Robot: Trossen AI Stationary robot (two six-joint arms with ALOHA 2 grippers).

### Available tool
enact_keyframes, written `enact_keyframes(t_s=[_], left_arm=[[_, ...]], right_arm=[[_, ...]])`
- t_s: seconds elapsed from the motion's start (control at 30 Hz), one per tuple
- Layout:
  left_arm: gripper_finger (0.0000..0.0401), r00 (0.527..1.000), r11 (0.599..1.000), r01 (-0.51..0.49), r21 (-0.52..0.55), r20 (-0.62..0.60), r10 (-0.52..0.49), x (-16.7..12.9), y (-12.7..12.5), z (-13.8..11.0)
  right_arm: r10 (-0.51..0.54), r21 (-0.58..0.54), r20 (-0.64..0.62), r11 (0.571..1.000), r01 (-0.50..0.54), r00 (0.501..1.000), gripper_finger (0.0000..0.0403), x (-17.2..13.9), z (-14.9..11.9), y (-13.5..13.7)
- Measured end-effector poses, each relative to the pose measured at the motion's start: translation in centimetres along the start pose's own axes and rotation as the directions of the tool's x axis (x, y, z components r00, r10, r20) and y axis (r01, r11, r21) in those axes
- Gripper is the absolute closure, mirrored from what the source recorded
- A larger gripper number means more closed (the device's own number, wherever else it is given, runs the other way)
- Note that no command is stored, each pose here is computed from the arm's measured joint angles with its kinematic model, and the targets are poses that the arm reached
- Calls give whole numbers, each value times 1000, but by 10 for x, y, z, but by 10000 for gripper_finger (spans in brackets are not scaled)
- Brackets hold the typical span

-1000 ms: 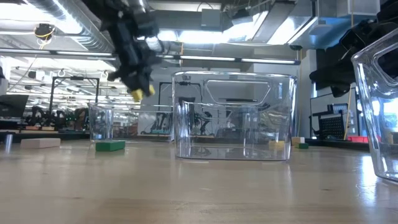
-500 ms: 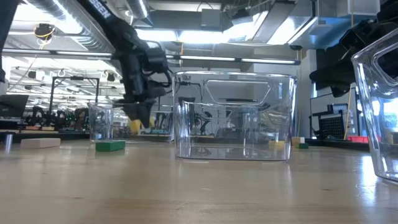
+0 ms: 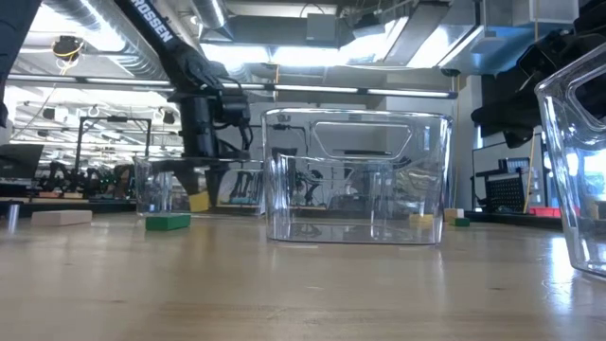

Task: Sort & place blocks by color
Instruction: Put the middle left yellow block into the top transparent bin, then put the top yellow block into the top transparent bin

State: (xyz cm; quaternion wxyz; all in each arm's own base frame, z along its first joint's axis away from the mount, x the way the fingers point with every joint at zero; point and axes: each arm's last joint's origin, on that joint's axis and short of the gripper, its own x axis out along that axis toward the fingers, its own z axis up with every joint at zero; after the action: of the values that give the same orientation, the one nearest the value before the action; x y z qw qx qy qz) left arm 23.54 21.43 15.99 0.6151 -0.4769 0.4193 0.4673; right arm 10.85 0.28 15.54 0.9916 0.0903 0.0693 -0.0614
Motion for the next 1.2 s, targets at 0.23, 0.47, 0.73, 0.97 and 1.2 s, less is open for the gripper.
enact_keyframes(t_s=[0.23, 0.47, 0.73, 0.97, 1.2], left_arm=[[282, 998, 997, -64, -40, -4, 63, 0, 4, -3], [223, 996, 996, -87, -36, -18, 87, -1, 6, -4], [201, 999, 998, -35, -56, -4, 35, -13, 5, 4], [201, 961, 987, 157, -28, 236, -146, -80, -5, 27], [202, 859, 866, 369, 338, 232, -456, -148, -27, -29]], right_arm=[[0, 0, 0, 1000, 0, 1000, 379, 0, 0, 0], [1, 0, 0, 1000, -1, 1000, 379, 0, 0, 0], [0, 0, 0, 1000, 0, 1000, 379, 0, 0, 0], [0, 0, 0, 1000, 0, 1000, 379, 0, 0, 0], [0, 0, 0, 1000, 0, 1000, 379, 0, 0, 0]])
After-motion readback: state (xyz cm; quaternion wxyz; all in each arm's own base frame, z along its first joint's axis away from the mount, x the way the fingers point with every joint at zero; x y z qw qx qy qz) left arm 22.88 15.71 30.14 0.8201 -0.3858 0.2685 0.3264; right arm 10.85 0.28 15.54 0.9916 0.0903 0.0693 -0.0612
